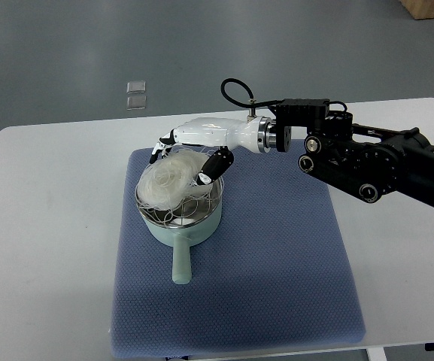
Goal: Put vermicelli into pot with right hand
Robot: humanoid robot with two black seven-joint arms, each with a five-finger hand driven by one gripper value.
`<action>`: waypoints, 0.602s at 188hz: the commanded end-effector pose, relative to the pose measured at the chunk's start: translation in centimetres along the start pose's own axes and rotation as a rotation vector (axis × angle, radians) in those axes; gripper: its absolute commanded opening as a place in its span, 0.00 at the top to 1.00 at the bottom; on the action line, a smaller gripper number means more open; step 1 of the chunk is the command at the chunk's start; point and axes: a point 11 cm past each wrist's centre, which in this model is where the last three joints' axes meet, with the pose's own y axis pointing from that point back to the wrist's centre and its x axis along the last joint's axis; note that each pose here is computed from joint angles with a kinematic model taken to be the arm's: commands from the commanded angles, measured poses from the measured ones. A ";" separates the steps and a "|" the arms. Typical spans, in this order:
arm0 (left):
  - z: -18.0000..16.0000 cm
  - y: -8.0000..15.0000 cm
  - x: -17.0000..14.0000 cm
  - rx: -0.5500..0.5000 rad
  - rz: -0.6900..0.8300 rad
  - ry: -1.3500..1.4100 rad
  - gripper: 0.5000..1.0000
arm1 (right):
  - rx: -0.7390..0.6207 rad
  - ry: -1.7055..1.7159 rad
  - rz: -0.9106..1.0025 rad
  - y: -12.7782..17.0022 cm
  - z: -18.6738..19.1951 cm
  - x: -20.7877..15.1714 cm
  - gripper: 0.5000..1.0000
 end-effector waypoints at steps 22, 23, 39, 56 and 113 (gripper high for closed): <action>0.0 0.0 0.0 0.000 0.000 0.000 0.00 | -0.002 -0.009 0.012 0.3 0.2 0.3 0.20; 0.0 0.0 0.0 0.000 0.001 0.000 0.00 | -0.004 -0.010 0.013 0.3 0.2 0.3 0.19; 0.0 0.0 0.0 0.001 0.000 0.000 0.00 | -0.007 -0.019 0.023 0.6 0.4 0.6 0.17; 0.0 0.0 0.0 0.000 0.000 0.000 0.00 | 0.008 -0.082 0.100 1.1 0.4 2.2 0.17; 0.0 0.0 0.0 0.000 0.000 0.000 0.00 | 0.021 -0.716 0.618 7.2 6.7 3.4 0.17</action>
